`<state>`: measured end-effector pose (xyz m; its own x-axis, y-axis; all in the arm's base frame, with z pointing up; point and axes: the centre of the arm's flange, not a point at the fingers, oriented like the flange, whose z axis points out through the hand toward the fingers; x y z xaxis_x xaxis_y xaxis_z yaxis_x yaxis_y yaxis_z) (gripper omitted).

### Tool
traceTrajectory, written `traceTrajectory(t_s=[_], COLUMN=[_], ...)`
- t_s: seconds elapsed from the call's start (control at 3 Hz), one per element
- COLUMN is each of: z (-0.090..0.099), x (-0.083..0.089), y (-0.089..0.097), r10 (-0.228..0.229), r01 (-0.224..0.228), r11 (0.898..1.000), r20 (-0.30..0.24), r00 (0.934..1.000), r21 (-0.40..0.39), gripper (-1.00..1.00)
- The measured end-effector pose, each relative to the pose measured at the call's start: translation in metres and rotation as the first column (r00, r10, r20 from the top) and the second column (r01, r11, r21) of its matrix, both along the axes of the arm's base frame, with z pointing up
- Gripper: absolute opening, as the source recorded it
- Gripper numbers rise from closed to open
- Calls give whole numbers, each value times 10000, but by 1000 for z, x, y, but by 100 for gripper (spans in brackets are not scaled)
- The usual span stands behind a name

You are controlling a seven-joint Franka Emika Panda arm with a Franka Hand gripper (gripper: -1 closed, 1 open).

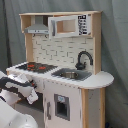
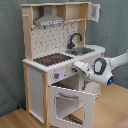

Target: Play with the kitchen

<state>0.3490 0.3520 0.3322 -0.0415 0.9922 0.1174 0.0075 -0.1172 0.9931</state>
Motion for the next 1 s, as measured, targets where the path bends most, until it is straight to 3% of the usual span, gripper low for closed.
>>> traceTrajectory(t_s=[0.33, 0.67, 1.0], z=[0, 0, 0], x=[0, 0, 0], y=[0, 0, 0], r10=[-1, 3, 11], r01=[6, 17, 32], r11=[9940, 9761, 9487], r20=[-47, -93, -135], r00=[10000, 10000, 9999], r21=[1089, 2172, 3160], gripper=[-100, -100, -100])
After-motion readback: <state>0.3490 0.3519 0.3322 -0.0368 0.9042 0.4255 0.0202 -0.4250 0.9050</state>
